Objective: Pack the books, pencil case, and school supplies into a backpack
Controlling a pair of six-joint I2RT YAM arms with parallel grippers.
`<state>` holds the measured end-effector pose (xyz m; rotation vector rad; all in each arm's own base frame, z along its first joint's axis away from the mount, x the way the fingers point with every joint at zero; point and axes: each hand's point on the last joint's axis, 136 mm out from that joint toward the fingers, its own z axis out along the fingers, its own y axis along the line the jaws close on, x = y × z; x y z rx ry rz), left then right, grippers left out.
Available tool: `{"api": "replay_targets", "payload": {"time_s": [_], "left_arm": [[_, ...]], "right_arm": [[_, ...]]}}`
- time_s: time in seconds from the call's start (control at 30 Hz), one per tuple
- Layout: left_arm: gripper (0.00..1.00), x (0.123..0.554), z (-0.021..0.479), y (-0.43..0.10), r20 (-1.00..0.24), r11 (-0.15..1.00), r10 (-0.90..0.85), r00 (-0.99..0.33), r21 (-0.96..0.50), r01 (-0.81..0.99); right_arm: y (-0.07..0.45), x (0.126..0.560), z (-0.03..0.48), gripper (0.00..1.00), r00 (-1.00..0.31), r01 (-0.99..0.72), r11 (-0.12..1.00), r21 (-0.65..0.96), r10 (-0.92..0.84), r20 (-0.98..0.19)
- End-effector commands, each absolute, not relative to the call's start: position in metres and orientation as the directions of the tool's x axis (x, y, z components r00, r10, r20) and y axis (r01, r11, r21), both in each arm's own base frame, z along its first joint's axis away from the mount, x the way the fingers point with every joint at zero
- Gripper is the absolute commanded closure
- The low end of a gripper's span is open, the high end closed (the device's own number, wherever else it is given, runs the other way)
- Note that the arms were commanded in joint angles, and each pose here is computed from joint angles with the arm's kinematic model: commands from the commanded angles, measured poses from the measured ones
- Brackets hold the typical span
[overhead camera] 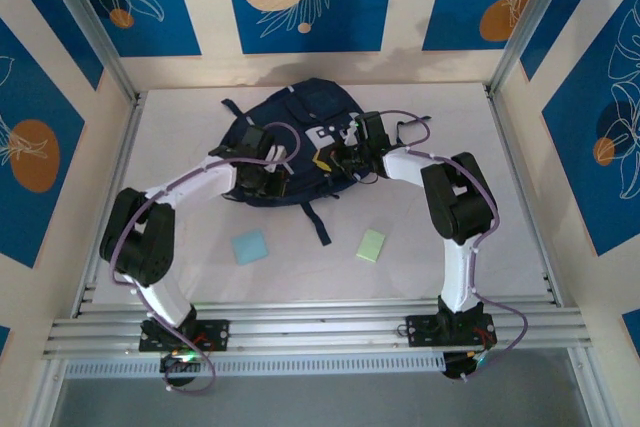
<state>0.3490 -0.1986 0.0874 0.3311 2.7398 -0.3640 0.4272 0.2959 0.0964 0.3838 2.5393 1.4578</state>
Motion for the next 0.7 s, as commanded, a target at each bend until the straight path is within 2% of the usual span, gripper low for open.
{"api": "replay_targets", "payload": {"time_s": [0.0,0.1,0.3,0.5,0.53,0.67], "left_arm": [[1.0,0.356,0.092,-0.121,-0.332,0.984,0.177,-0.927,0.066,0.164],[1.0,0.36,0.102,-0.116,-0.314,0.976,0.215,-0.925,0.107,0.19],[1.0,0.343,0.112,-0.175,-0.356,0.932,0.262,-0.897,-0.149,0.331],[1.0,0.313,0.115,-0.253,-0.345,0.823,0.276,-0.897,-0.398,0.407],[1.0,0.308,0.118,-0.267,-0.348,0.807,0.271,-0.897,-0.426,0.409],[1.0,0.299,0.139,-0.319,-0.379,0.714,0.224,-0.898,-0.563,0.415]], "right_arm": [[0.26,0.425,0.098,1.0,-0.933,0.173,0.531,0.83,0.358,-0.034],[0.252,0.426,0.102,1.0,-0.929,0.165,0.553,0.817,0.365,-0.06],[0.247,0.432,0.11,1.0,-0.925,0.156,0.552,0.819,0.373,-0.075],[0.251,0.434,0.122,1.0,-0.929,0.133,0.558,0.819,0.357,-0.093],[0.249,0.434,0.125,0.95,-0.927,0.133,0.562,0.816,0.362,-0.098],[0.241,0.418,0.142,0.56,-0.918,0.143,0.559,0.816,0.382,-0.101]]}}
